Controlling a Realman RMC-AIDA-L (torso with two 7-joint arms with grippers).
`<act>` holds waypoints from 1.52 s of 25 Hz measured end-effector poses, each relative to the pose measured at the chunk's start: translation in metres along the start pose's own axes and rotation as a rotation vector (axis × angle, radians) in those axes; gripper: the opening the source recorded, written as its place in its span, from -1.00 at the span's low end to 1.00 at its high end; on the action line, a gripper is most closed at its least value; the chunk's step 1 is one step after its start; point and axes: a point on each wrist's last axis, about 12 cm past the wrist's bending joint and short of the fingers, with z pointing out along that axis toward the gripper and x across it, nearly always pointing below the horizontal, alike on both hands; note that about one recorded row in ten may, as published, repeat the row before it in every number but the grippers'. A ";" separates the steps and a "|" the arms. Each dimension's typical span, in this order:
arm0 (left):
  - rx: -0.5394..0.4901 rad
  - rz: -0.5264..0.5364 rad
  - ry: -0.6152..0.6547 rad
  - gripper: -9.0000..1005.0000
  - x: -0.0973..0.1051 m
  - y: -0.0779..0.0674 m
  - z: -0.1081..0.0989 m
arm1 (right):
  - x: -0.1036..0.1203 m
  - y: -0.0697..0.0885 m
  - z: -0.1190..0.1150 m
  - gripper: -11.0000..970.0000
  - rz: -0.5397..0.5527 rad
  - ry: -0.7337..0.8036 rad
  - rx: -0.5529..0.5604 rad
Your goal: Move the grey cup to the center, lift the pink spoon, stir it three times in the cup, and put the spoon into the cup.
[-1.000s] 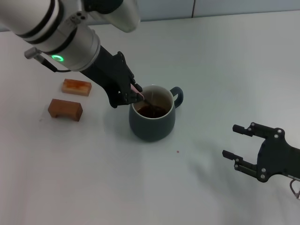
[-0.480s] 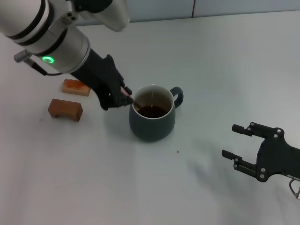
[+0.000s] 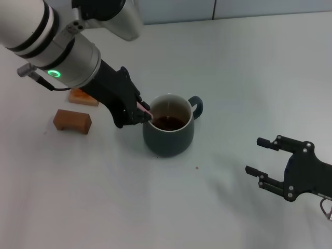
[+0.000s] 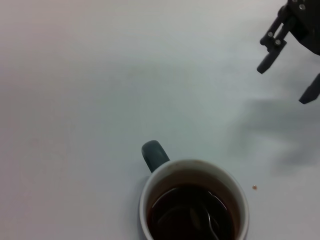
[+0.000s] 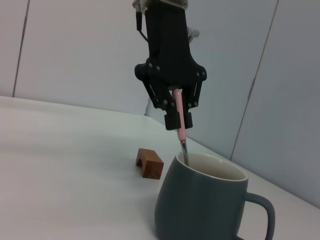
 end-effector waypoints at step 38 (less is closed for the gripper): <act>-0.690 -0.143 -1.265 0.16 0.219 -0.106 0.002 | 0.002 0.001 -0.002 0.29 0.007 0.011 0.006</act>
